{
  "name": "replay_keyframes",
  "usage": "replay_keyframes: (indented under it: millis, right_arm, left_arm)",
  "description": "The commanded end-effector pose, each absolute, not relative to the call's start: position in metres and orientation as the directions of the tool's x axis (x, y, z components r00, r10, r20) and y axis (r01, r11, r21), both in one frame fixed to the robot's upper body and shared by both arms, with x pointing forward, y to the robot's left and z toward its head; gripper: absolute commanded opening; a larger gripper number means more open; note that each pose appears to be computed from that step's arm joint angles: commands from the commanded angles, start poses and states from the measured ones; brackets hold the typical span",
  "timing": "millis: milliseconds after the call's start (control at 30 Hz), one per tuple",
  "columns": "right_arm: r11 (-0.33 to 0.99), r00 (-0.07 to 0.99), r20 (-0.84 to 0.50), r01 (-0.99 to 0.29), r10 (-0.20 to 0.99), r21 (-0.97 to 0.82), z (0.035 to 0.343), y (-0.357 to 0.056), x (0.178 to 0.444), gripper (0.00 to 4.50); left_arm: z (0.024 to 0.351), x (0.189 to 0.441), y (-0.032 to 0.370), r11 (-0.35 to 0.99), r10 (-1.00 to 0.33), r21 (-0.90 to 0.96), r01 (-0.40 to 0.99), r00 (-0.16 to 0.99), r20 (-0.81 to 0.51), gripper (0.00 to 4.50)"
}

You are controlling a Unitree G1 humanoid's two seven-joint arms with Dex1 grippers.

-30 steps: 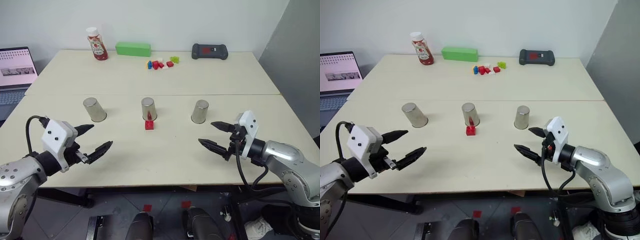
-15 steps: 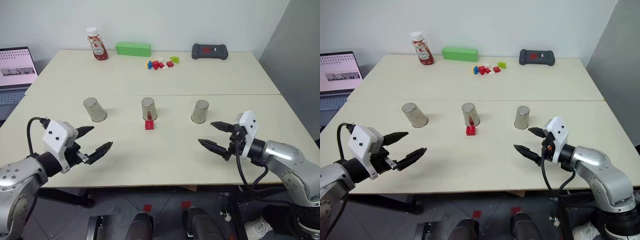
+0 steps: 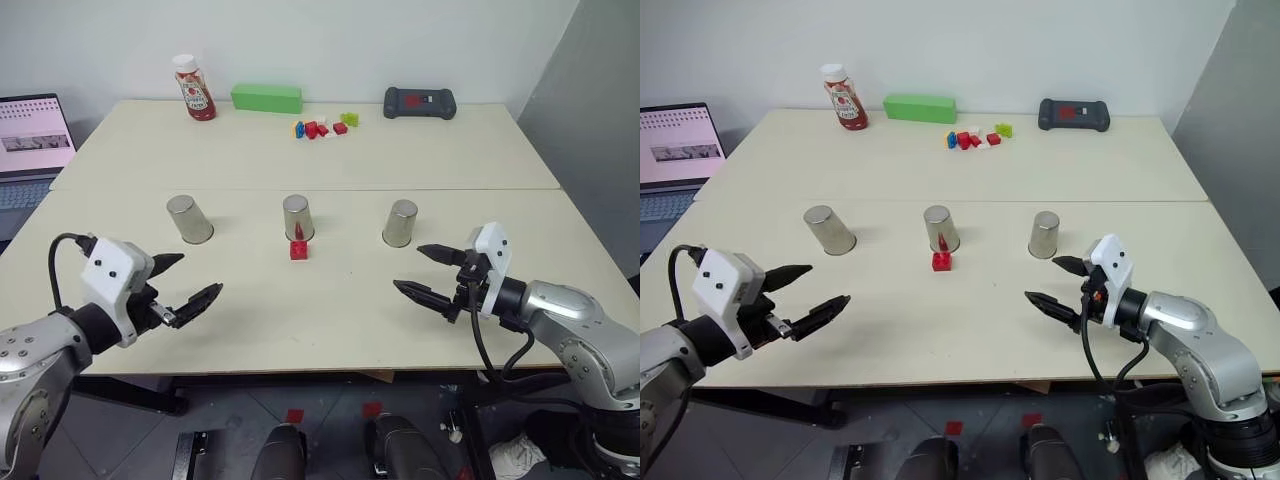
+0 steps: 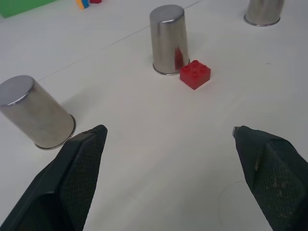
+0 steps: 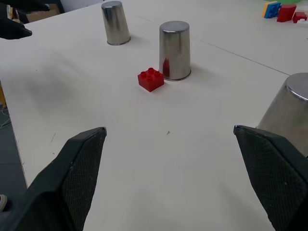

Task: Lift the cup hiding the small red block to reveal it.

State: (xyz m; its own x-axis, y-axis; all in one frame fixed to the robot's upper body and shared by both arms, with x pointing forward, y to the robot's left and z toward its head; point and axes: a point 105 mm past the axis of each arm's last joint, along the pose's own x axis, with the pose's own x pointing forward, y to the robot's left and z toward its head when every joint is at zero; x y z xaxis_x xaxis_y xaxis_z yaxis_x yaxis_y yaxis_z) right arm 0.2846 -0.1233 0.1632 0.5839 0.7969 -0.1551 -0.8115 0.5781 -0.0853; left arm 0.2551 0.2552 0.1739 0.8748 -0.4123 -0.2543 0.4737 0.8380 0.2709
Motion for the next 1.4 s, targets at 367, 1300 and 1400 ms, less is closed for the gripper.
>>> replay_keyframes:
  millis: [367,1300,1400]
  right_arm:
    - [0.543,0.555,-0.127,-0.831,0.822,-0.117,0.177,-0.125,0.272,4.5]
    - [0.546,0.564,-0.141,-0.824,0.813,-0.148,0.172,-0.128,0.279,4.5]
    - [0.545,0.563,-0.142,-0.825,0.814,-0.148,0.171,-0.128,0.279,4.5]
  left_arm:
    - [0.189,0.242,0.249,0.791,-0.507,0.263,0.552,0.832,-0.224,4.44]
    - [0.182,0.238,0.252,0.813,-0.467,0.273,0.515,0.855,-0.224,4.44]
    - [0.182,0.239,0.252,0.81,-0.469,0.275,0.518,0.854,-0.225,4.44]
